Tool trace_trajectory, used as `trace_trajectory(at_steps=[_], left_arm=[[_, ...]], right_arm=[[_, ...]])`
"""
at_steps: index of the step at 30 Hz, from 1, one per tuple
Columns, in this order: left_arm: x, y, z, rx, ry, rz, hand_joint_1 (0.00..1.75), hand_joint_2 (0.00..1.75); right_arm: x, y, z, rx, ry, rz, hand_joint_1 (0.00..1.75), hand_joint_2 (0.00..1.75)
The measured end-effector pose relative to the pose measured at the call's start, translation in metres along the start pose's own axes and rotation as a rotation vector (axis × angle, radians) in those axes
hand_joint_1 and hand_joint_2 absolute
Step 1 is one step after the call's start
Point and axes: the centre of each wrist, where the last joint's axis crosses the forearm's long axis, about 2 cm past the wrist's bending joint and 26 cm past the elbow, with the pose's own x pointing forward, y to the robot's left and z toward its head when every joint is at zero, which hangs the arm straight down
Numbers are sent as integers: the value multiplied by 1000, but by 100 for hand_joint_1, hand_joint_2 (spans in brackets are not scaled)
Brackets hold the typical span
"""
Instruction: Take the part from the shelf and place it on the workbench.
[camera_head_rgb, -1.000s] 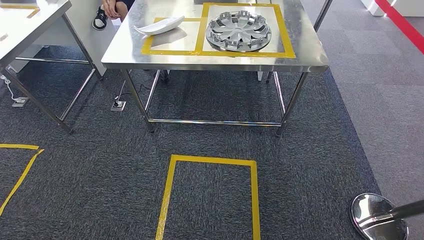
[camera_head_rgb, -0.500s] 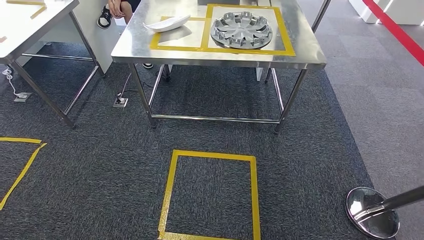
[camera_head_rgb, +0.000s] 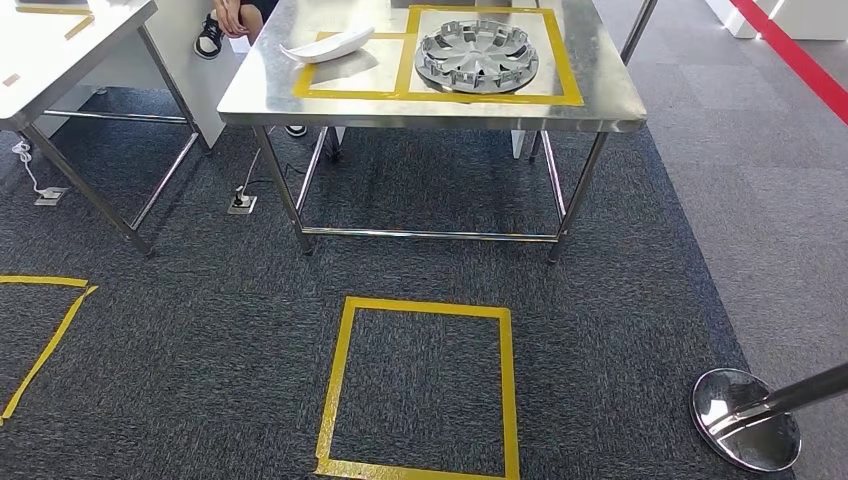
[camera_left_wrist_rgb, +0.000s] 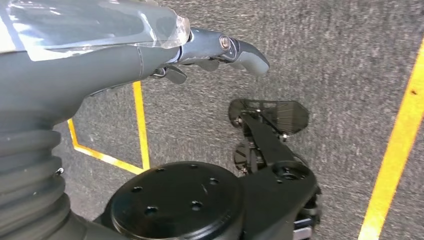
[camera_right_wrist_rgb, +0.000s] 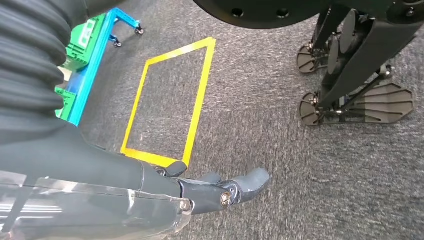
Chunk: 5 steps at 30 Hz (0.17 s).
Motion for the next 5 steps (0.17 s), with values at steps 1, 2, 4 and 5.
trace_trajectory(at_steps=[1, 2, 4, 5], left_arm=[[-2, 0, 1, 2, 5, 0, 0, 131], [-3, 0, 1, 5, 10, 0, 0, 87], [-7, 0, 2, 10, 21, -2, 0, 0], [-8, 0, 2, 12, 24, -2, 0, 0]], right_arm=[[-1, 0, 0, -3, -4, -1, 0, 44], [-1, 0, 0, -7, -8, -3, 0, 0], [-2, 0, 0, -12, -17, -5, 0, 0], [-2, 0, 0, -13, -19, -6, 0, 0]])
